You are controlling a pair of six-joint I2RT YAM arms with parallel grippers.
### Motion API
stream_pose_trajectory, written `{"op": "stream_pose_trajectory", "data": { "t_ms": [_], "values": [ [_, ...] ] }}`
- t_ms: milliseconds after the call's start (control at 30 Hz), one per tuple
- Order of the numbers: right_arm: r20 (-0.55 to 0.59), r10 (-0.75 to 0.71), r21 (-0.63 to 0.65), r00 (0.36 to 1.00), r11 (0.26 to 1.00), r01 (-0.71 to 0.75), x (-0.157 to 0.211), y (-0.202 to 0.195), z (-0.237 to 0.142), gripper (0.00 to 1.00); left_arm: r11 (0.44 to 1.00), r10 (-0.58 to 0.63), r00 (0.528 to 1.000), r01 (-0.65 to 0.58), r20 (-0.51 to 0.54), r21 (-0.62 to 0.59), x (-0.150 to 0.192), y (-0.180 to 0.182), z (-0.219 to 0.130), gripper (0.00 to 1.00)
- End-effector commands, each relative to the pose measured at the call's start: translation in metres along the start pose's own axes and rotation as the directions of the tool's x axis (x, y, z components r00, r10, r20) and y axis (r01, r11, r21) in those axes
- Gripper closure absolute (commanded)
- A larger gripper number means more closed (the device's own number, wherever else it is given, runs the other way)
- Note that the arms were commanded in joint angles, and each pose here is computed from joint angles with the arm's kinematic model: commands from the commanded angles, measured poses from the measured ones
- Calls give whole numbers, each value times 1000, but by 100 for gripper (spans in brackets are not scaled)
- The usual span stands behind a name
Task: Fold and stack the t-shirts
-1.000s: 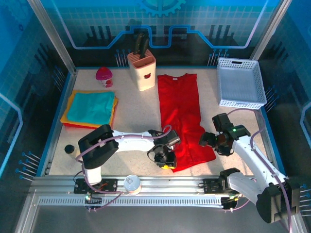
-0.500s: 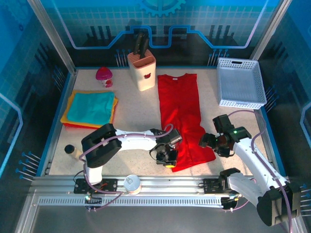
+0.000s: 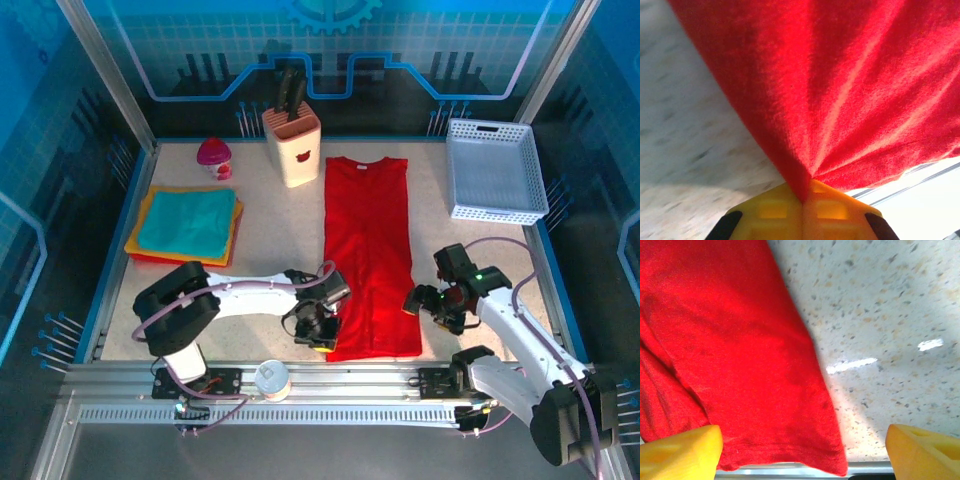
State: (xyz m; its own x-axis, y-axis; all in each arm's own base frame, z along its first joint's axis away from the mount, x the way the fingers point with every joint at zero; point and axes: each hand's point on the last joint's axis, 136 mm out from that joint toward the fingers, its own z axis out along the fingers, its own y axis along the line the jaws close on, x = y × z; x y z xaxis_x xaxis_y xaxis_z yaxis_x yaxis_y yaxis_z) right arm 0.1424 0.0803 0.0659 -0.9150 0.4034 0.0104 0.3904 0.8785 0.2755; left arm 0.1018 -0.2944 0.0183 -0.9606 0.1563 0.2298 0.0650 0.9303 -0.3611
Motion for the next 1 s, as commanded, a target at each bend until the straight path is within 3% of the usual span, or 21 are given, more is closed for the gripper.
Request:
{"op": "stream_pose_trajectory", "data": {
  "t_ms": [0, 67, 200, 333, 467, 700, 867, 967],
  "values": [
    [-61, 6, 1, 998, 1000, -6, 16, 3, 4, 16, 1000, -4, 1000, 5, -22, 12, 10, 3, -8, 100],
    [-68, -2, 17, 998, 1000, 4, 21, 4, 7, 19, 999, -8, 1000, 8, -12, 46, 9, -4, -9, 99],
    [-89, -11, 57, 996, 998, 16, 32, -1, 15, 27, 999, -18, 1000, 19, -8, 51, 7, -7, -8, 76],
    [-108, 7, 116, 994, 993, 6, 42, -12, 25, 32, 998, -40, 999, 41, -17, 52, 8, -4, -4, 72],
    [-104, 28, 136, 994, 991, -13, 50, -15, 36, 43, 997, -57, 998, 57, -9, 47, 8, 1, -1, 72],
    [-134, 33, 138, 990, 990, -14, 59, -16, 51, 53, 994, -91, 996, 90, 14, 64, 2, -2, 3, 73],
    [-134, 29, 140, 990, 990, -10, 62, -16, 54, 59, 992, -101, 994, 99, 31, 74, -4, -7, 2, 80],
    [-134, 29, 122, 991, 993, -12, 63, -13, 55, 72, 992, -105, 994, 102, 33, 69, -5, -9, 0, 90]
  ]
}}
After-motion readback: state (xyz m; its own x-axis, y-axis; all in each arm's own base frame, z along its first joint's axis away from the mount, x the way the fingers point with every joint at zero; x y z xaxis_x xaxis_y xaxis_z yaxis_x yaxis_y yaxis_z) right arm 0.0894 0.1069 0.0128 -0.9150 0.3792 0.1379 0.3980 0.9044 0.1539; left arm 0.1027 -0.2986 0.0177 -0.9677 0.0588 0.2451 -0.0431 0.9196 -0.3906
